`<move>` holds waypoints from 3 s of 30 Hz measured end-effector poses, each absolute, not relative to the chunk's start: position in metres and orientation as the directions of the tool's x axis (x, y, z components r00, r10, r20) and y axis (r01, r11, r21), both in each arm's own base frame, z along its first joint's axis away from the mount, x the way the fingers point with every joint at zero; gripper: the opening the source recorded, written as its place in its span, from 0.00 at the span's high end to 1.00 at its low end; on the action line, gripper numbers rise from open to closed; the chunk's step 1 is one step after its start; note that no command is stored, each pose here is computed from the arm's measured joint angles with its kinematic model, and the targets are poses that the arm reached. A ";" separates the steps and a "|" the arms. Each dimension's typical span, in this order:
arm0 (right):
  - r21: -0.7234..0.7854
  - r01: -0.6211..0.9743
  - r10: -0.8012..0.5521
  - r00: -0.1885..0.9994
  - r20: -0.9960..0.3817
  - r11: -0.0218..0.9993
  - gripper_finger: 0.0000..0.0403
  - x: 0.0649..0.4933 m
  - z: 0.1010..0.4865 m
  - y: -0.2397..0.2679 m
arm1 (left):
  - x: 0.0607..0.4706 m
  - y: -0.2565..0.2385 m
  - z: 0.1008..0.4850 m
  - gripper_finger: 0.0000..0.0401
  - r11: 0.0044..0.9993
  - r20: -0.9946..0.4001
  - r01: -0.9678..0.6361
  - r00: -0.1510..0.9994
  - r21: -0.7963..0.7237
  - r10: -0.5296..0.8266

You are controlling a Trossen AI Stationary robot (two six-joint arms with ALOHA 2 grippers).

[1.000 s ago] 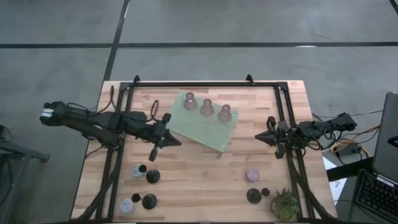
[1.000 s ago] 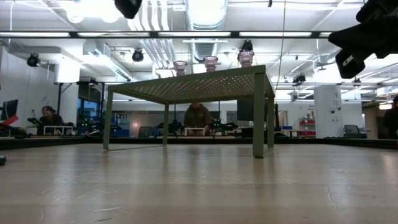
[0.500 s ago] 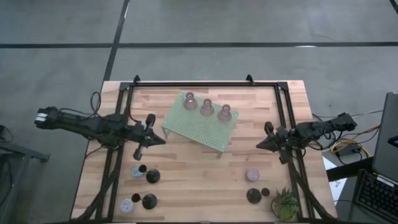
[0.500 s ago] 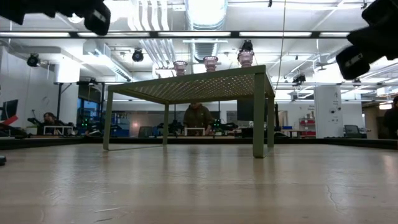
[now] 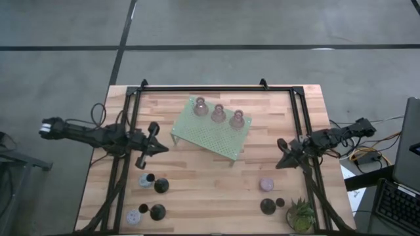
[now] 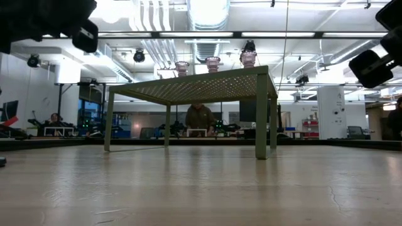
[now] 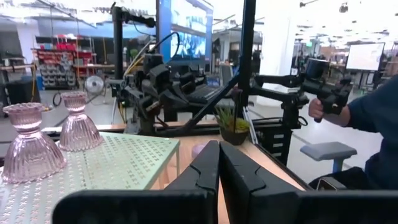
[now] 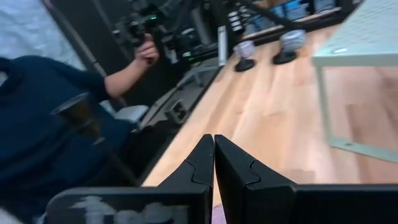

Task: Pick & Place candle stick holders
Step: Put the bottom right black candle holder on the shelf

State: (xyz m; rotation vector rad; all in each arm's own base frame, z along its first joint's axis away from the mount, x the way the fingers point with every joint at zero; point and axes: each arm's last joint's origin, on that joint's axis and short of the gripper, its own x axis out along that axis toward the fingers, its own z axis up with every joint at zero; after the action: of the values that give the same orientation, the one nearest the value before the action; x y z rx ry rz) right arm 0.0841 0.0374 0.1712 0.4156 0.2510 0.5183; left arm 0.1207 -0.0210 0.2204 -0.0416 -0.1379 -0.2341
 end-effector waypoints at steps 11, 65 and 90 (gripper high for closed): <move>0.410 -0.575 0.659 0.747 -0.090 0.708 0.89 0.086 0.165 0.054 | 0.114 -0.020 0.208 0.96 0.970 0.194 0.241 0.954 -0.038 -0.229; 0.269 -0.686 0.737 0.632 -0.240 0.676 0.82 0.141 0.163 0.149 | 0.112 -0.019 0.187 0.96 0.974 0.188 0.218 0.956 0.055 -0.225; 0.206 -0.633 0.656 0.752 -0.068 0.746 0.96 0.144 0.194 0.126 | 0.112 -0.020 0.184 0.96 0.974 0.152 0.221 0.962 0.052 -0.226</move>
State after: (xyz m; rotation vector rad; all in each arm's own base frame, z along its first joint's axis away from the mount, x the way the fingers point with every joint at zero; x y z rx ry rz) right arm 0.1441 0.1263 0.1939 0.1739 0.1396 0.7077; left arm 0.1124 -0.0195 0.1840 0.0350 -0.1585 -0.2264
